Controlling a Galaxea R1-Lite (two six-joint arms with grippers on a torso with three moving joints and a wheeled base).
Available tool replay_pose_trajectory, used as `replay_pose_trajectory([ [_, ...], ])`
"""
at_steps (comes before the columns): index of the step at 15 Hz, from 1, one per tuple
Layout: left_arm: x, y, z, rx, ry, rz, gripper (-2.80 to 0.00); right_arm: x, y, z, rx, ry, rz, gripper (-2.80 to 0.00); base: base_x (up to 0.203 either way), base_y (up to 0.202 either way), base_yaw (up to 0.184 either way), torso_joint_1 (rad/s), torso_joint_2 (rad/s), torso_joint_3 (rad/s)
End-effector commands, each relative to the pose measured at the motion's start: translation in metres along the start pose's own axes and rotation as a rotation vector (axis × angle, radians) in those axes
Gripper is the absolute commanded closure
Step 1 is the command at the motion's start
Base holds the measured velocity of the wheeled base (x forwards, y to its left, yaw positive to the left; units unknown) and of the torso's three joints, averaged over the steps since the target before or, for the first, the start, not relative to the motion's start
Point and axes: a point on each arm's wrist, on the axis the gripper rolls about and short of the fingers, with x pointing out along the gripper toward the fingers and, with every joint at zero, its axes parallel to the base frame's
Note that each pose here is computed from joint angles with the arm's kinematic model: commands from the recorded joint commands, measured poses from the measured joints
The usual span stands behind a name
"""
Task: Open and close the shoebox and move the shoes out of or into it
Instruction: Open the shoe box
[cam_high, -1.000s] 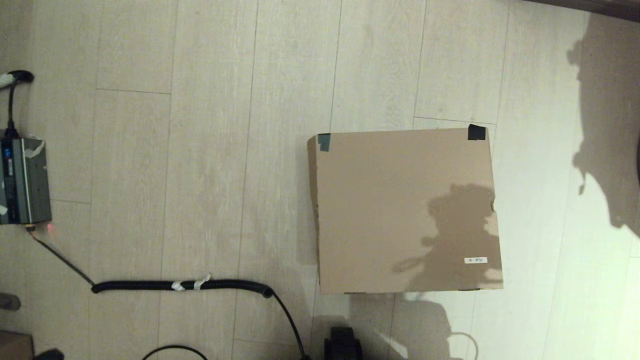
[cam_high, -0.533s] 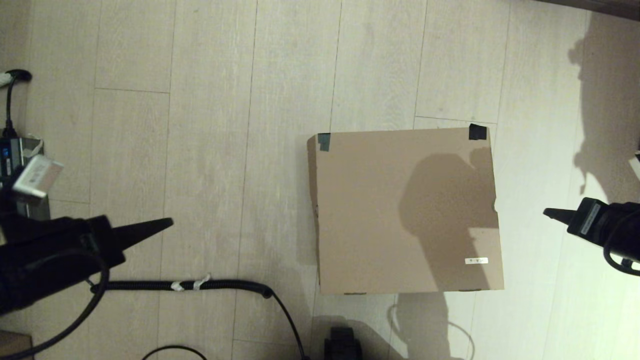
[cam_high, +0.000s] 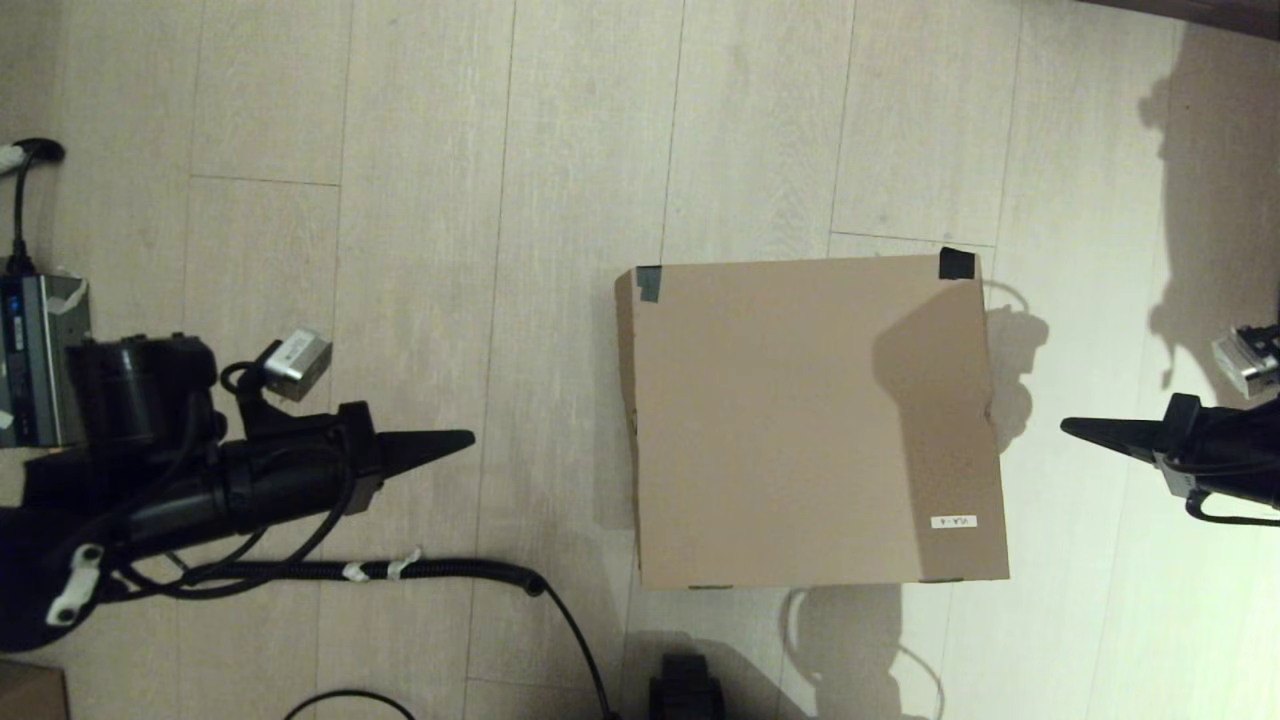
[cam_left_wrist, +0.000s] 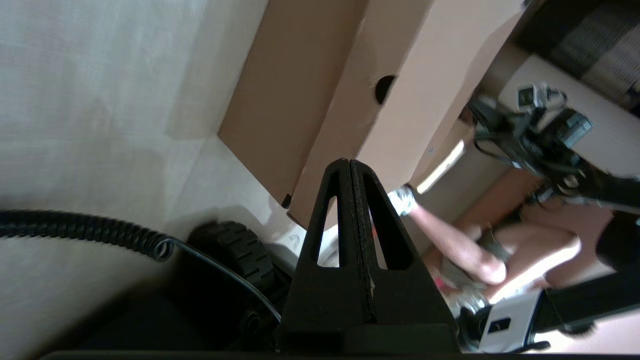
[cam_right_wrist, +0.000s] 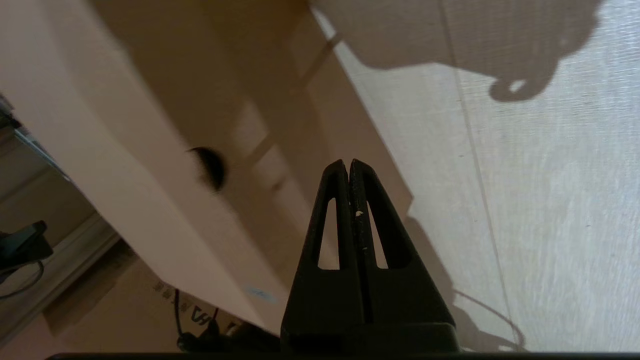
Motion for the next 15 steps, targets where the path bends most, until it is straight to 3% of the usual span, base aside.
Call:
replay_pose_trajectory([
  [1,0.027,0.016,-0.005,-0.039,0.068,-0.004,0.00,0.014,-0.025,-0.004,0.044,0.029,-0.003,0.00,0.000,0.000,0.000,0.000,0.00,0.000],
  [5,0.072,0.017,-0.007,-0.020,0.135,-0.058,0.00,0.039,-0.041,-0.017,0.045,0.067,0.031,0.00,0.000,0.000,0.000,0.000,0.00,0.000],
  [10,0.108,0.001,-0.007,0.015,0.167,-0.119,0.00,0.071,-0.015,-0.040,0.030,0.174,0.113,0.00,0.000,0.000,0.000,0.000,0.00,0.000],
  [15,0.104,-0.012,-0.005,0.023,0.156,-0.135,0.00,0.062,0.002,-0.034,-0.002,0.151,0.132,0.00,0.000,0.000,0.000,0.000,0.00,0.000],
])
